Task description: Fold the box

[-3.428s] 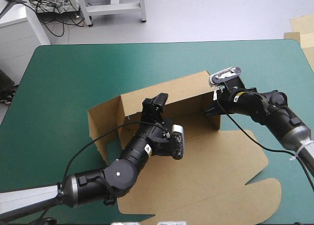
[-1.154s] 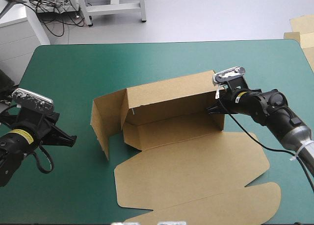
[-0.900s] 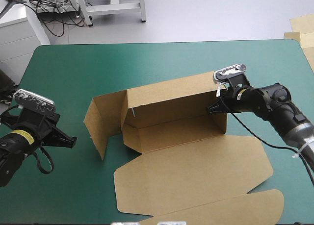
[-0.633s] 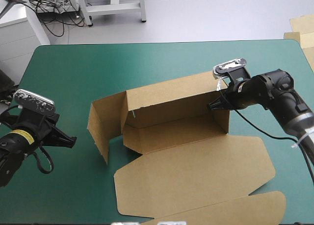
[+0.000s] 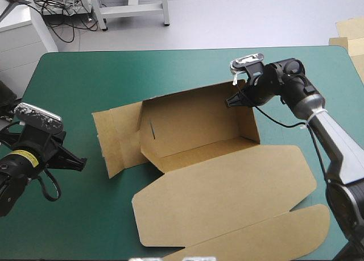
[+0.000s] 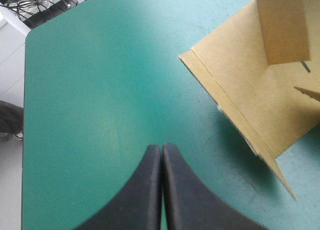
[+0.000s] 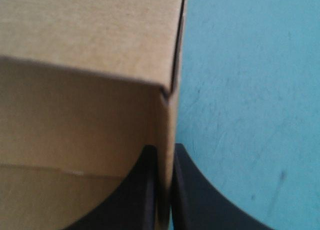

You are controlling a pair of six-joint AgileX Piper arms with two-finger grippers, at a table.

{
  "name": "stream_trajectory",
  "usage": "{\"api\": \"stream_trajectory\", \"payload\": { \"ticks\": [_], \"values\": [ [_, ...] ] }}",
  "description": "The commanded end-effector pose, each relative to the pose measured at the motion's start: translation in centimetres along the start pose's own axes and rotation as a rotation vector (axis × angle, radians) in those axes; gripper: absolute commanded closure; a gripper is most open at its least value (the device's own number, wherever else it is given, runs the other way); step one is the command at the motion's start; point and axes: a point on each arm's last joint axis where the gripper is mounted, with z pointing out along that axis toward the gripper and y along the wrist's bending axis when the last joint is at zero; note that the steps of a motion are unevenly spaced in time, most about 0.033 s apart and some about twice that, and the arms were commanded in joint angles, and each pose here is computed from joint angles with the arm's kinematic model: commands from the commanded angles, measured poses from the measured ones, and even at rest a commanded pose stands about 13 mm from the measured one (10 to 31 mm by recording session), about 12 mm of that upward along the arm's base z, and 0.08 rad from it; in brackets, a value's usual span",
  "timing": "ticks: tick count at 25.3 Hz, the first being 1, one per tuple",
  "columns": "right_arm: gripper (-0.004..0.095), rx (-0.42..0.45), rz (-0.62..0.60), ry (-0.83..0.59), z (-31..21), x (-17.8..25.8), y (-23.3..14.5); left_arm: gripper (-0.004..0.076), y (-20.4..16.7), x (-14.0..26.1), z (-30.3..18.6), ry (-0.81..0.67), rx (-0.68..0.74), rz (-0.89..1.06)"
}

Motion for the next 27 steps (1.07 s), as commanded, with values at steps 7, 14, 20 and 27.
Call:
{"api": "stream_trajectory", "payload": {
  "ticks": [7, 14, 20, 27],
  "values": [
    [0.0357, -0.002, 0.003, -0.043, 1.2, -3.2, -0.6, 0.0734, 0.4, -1.1, -0.8, -0.094, -0.021, -0.006],
    [0.0159, -0.007, -0.002, 0.006, -3.1, -4.0, -0.7, 0.0734, 0.4, -1.1, -0.8, -0.088, -0.02, -0.006],
    [0.0159, 0.014, 0.054, -0.05, -6.5, -3.8, -1.8, 0.0734, 0.3, -1.1, -0.7, -0.087, -0.008, -0.015],
    [0.0163, -0.025, 0.148, -0.11, -9.4, -3.0, -3.0, 0.0734, 0.2, -1.1, -0.7, -0.085, -0.004, -0.018]
  ]
}}
